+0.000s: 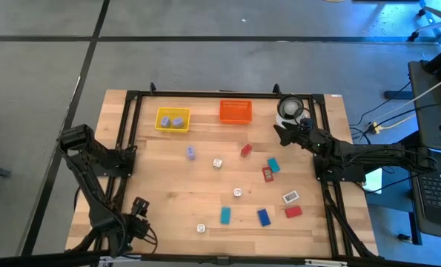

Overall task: Pick & Place Office items
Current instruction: Put the pink changer adapter into the yellow bin

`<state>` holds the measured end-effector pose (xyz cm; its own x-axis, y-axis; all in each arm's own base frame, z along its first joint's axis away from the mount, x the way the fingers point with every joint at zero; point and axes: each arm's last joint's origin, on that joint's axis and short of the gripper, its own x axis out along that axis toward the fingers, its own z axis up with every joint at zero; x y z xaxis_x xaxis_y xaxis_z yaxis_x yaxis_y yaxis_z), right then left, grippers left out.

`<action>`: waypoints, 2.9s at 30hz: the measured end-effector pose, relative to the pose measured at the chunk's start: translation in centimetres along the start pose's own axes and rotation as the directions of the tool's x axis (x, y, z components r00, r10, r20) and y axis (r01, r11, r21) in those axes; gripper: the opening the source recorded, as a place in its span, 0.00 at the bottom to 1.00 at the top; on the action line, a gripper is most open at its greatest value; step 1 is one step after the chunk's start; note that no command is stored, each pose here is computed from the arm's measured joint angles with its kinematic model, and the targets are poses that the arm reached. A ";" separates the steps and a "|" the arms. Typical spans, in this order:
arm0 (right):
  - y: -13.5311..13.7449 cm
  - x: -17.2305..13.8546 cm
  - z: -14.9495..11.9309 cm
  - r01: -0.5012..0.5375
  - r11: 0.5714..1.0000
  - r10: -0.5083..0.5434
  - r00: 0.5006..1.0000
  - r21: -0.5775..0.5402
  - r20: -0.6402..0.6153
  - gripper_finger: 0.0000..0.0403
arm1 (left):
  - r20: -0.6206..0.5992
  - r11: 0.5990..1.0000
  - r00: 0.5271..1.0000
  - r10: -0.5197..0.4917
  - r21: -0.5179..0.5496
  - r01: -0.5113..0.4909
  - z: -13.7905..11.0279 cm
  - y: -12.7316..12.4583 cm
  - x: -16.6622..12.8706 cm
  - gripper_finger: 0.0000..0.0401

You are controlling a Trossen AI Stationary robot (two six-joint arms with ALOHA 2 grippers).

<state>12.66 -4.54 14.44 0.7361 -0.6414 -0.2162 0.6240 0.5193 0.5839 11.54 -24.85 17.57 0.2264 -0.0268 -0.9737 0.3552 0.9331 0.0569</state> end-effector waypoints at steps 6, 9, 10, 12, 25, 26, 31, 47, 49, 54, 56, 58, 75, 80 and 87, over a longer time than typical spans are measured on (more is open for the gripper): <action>0.0 0.0 0.0 0.000 1.000 0.000 1.000 0.000 0.000 0.86 | 0.016 1.000 1.000 0.010 -0.014 -0.010 -0.4 0.2 0.8 0.67; 0.0 0.0 0.0 0.000 1.000 0.000 1.000 0.000 0.000 0.86 | 0.016 1.000 1.000 0.013 -0.024 -0.012 -0.4 0.2 0.8 0.61; 0.0 0.0 0.0 0.000 1.000 0.000 1.000 0.000 0.000 0.86 | 0.016 1.000 1.000 0.013 -0.024 -0.012 -0.4 0.2 0.8 0.58; 0.0 0.0 0.0 0.000 1.000 0.000 1.000 0.000 0.000 0.86 | 0.016 1.000 1.000 0.012 -0.024 -0.011 -0.4 0.2 0.8 0.52; 0.0 0.0 0.0 0.000 1.000 0.000 1.000 0.000 0.000 0.86 | 0.041 0.991 0.998 0.040 -0.127 -0.035 0.0 0.7 0.8 0.30; 0.0 0.0 0.0 0.000 1.000 0.000 1.000 0.000 0.000 0.86 | 0.059 0.987 0.997 0.057 -0.153 -0.047 0.1 0.9 0.7 0.30; 0.0 0.0 0.0 0.000 1.000 0.000 1.000 0.000 0.000 0.86 | 0.224 0.958 0.947 0.230 -0.226 -0.179 1.3 2.6 -1.3 0.30; 0.0 0.0 0.0 0.000 1.000 0.000 1.000 0.000 0.000 0.86 | 0.537 0.642 0.387 0.750 -0.732 -0.229 4.1 16.8 -14.5 0.31; 0.0 0.0 0.0 -0.001 1.000 0.001 1.000 0.000 -0.001 0.86 | 0.579 0.657 0.350 0.737 -0.734 -0.169 4.7 18.3 -15.8 0.31; 0.0 0.0 0.0 -0.001 1.000 0.001 1.000 0.000 -0.001 0.86 | 0.618 0.643 0.194 0.762 -0.758 -0.109 6.1 21.6 -18.1 0.31; 0.0 0.0 0.0 -0.001 1.000 0.001 1.000 0.000 -0.001 0.86 | 0.579 0.600 0.166 0.798 -0.789 -0.131 6.3 22.9 -18.1 0.31; 0.0 0.0 0.0 -0.001 1.000 0.001 1.000 0.000 -0.001 0.86 | 0.511 0.536 0.173 0.842 -0.829 -0.161 6.2 24.2 -17.7 0.31; 0.0 0.0 0.0 -0.002 0.989 0.001 1.000 -0.145 -0.003 0.86 | -0.154 0.078 0.716 0.681 -0.957 -0.279 -1.4 38.1 -7.7 0.31; 0.0 0.0 0.0 -0.001 0.985 0.001 1.000 -0.175 -0.003 0.86 | -0.173 0.088 0.839 0.516 -0.964 -0.253 -4.4 41.8 -5.3 0.31; 0.0 0.0 0.0 -0.001 0.984 0.001 1.000 -0.178 -0.003 0.86 | -0.136 0.087 0.927 0.351 -0.980 -0.177 -7.9 44.3 -3.6 0.31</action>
<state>12.66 -4.53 14.42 0.7372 -0.6394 -0.2181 0.6599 0.6121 0.4358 19.29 19.39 21.80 0.2111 0.3512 -0.9122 -0.8984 0.4374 -0.0396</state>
